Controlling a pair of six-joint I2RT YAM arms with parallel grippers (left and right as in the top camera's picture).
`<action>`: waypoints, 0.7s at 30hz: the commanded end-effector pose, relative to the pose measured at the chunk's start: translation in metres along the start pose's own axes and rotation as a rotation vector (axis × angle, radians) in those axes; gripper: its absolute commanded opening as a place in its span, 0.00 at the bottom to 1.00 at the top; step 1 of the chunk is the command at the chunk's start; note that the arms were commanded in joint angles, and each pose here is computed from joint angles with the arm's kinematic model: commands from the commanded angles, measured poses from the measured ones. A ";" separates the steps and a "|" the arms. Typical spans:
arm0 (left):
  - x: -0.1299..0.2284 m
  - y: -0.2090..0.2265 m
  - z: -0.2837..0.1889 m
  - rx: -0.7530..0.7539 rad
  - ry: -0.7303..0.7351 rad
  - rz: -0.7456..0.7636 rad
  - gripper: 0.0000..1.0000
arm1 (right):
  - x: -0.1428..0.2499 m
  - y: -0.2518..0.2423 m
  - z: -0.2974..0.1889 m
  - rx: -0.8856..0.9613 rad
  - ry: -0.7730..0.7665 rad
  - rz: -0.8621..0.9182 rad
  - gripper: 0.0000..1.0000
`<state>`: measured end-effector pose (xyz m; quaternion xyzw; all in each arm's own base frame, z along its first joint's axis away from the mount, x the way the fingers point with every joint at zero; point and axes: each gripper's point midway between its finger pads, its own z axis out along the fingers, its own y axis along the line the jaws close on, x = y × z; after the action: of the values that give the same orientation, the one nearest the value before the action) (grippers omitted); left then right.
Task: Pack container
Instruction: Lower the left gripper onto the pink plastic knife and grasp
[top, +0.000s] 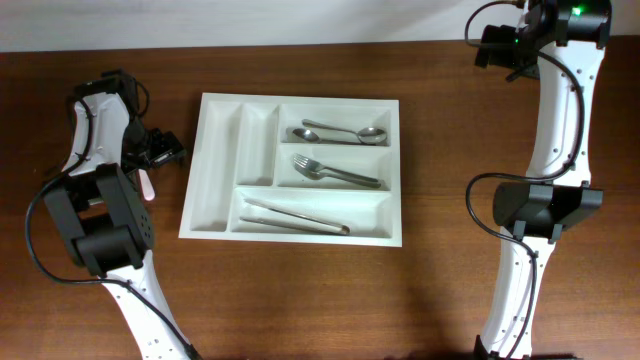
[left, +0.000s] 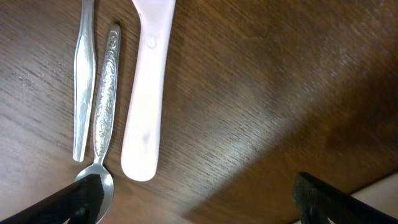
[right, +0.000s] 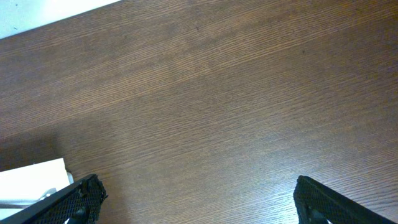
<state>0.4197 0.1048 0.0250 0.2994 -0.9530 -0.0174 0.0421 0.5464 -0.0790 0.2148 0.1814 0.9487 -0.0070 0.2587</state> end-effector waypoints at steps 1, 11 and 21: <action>-0.002 0.005 0.010 -0.021 -0.004 -0.017 0.99 | -0.004 0.003 -0.011 -0.005 -0.026 0.008 0.99; -0.005 0.009 0.026 -0.043 -0.023 0.058 0.99 | -0.004 0.003 -0.011 -0.005 -0.026 0.008 0.99; -0.013 0.009 0.028 -0.052 -0.052 0.095 0.84 | -0.004 0.003 -0.011 -0.005 -0.026 0.008 0.99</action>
<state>0.4260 0.1118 0.0022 0.2605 -0.9648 -0.0305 0.0198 0.5464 -0.0790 0.2148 0.1810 0.9488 -0.0071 0.2587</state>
